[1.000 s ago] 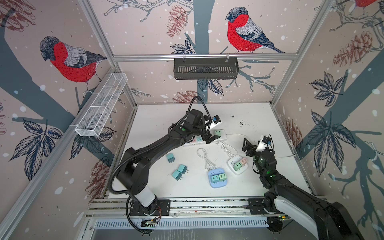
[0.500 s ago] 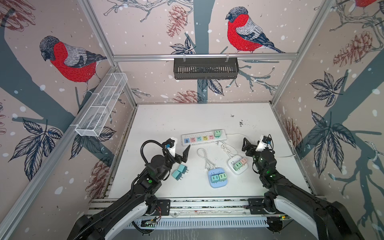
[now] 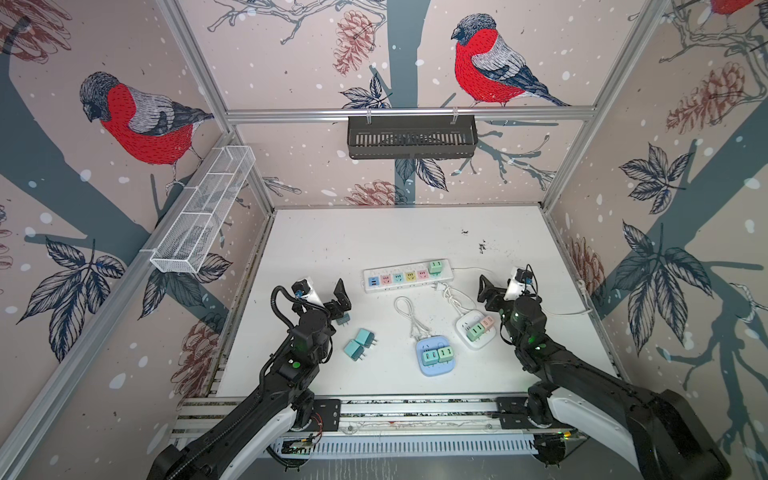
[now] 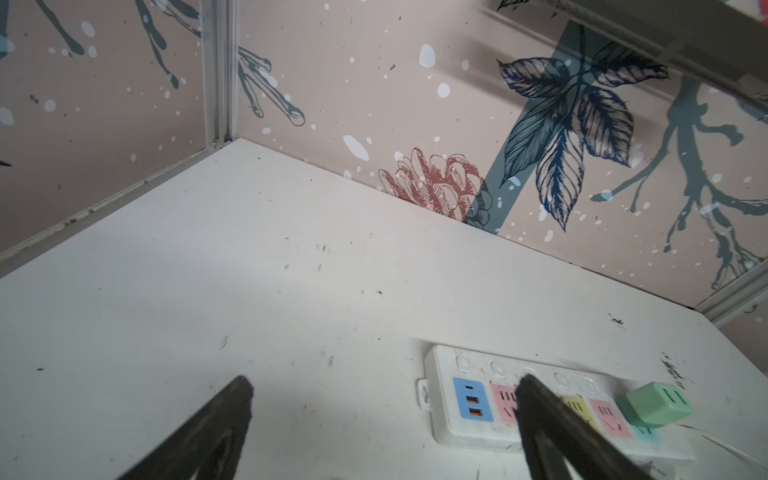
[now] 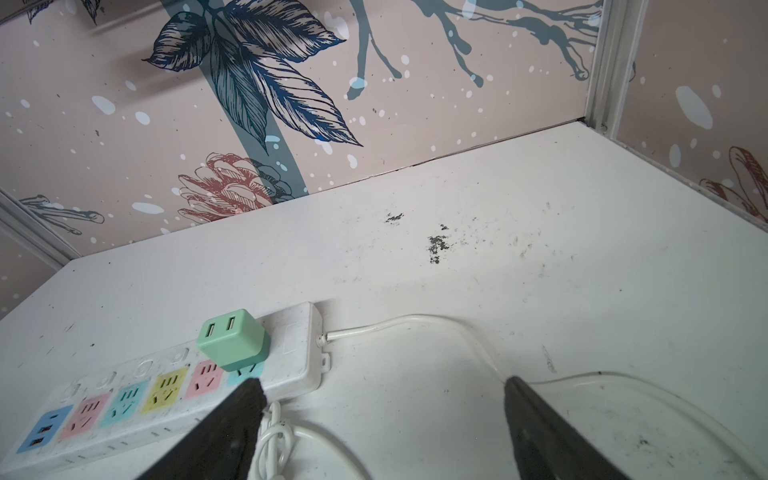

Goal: Insert the plug
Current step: 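Open the left gripper and raise it off the plugged-in adapter, then reach the right gripper across to the teal adapters while the left gripper draws back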

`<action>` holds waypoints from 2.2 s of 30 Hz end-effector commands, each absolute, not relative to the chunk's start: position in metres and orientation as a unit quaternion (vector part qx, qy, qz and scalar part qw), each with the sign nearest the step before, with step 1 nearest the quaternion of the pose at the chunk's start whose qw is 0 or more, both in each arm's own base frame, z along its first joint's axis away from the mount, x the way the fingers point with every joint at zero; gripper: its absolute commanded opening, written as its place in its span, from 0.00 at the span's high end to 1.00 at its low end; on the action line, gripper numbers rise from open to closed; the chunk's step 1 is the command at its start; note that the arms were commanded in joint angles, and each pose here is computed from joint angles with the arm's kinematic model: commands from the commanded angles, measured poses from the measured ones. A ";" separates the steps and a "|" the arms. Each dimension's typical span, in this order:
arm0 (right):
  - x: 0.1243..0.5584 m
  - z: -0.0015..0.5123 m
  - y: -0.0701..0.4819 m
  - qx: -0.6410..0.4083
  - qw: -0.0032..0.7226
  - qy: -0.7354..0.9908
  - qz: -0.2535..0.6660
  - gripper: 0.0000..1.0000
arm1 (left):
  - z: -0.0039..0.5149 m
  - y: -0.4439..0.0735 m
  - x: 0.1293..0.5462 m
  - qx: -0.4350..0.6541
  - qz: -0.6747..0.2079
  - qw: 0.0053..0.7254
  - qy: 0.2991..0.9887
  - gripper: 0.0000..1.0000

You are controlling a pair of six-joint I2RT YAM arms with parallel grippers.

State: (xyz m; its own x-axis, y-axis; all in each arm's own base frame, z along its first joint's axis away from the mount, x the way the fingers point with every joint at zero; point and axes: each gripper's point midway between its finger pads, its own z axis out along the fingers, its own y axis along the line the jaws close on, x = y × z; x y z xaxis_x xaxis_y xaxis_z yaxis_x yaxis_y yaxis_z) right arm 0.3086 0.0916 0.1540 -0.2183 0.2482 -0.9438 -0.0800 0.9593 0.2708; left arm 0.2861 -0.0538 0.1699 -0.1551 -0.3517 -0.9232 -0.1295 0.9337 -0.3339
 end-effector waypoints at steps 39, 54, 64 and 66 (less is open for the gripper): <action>0.188 0.100 0.410 -0.371 0.373 0.821 0.224 0.37 | 0.109 0.010 0.270 -0.292 -0.060 0.595 0.746 0.03; 0.173 0.061 0.445 -0.426 0.322 0.820 0.204 0.41 | 0.104 0.016 0.268 -0.312 -0.078 0.591 0.740 0.03; 0.166 0.037 0.456 -0.448 0.301 0.821 0.184 0.42 | 0.104 0.015 0.268 -0.310 -0.079 0.589 0.742 0.03; 0.167 0.034 0.457 -0.448 0.300 0.822 0.184 0.42 | 0.104 0.014 0.268 -0.309 -0.081 0.590 0.742 0.03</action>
